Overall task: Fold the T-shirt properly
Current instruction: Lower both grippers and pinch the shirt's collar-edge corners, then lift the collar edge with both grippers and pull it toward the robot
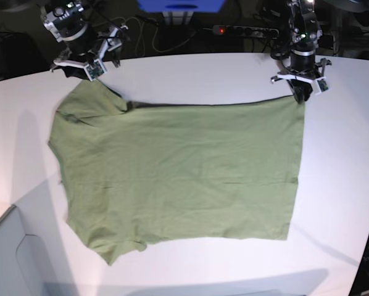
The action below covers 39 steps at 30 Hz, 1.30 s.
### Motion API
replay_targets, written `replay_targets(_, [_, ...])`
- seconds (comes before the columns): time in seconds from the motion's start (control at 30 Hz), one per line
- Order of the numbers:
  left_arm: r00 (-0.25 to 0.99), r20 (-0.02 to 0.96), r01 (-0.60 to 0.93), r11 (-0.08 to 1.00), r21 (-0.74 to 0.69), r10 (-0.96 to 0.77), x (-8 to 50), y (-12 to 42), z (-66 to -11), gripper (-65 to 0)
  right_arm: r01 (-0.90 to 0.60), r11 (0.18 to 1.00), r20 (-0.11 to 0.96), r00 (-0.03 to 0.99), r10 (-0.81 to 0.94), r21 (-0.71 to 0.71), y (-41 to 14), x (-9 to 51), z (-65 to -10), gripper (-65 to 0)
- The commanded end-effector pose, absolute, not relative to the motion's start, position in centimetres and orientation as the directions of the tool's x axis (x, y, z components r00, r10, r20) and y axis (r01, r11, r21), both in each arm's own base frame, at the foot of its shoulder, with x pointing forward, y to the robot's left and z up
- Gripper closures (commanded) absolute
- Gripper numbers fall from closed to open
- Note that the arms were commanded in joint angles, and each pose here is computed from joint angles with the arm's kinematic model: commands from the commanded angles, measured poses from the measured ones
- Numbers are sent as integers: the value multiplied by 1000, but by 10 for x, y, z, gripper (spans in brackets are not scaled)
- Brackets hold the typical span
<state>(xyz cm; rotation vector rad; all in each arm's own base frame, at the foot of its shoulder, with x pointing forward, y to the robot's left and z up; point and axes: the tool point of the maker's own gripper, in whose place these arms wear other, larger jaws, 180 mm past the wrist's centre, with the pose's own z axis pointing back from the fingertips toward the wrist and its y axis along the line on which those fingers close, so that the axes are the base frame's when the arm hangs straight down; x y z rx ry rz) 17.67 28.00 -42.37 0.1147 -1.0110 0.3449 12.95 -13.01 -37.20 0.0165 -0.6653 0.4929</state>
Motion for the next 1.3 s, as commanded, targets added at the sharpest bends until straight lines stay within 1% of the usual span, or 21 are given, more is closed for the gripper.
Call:
replay_targets(0.0, [501, 835, -332, 942, -57, 227, 173, 281, -425, -65, -440, 885, 614, 660, 433, -151, -132, 133, -365, -399])
replay_targets(0.17, [495, 839, -333, 941, -56, 225, 172, 281, -422, 0, -402, 900, 618, 669, 413, -167, -143, 137, -363, -401])
replay_targets(0.23, [495, 838, -338, 940, -57, 229, 172, 282, -423, 0, -387, 905, 627, 665, 406, -176, -146, 144, -362, -401])
replay_targets(0.47, [508, 829, -343, 938, -54, 233, 165, 281, -427, 0, -376, 915, 571, 722, 389, -148, -157, 140, -397, -401])
replay_targets(0.77, [517, 823, -343, 938, -51, 234, 161, 281, -429, 0, -365, 920, 566, 732, 379, -143, -162, 152, -411, -397])
replay_targets(1.0, [516, 824, -343, 938, -51, 233, 161, 281, -429, 0, -375, 915, 537, 746, 394, -151, -172, 154, -425, -394])
replay_targets(1.1, [516, 824, -343, 938, -51, 233, 161, 281, -429, 0, -374, 915, 519, 758, 395, -152, -177, 153, -432, -352])
replay_targets(1.27, [515, 825, -343, 938, -51, 233, 161, 281, -428, 0, -380, 911, 507, 760, 406, -160, -182, 152, -433, -255])
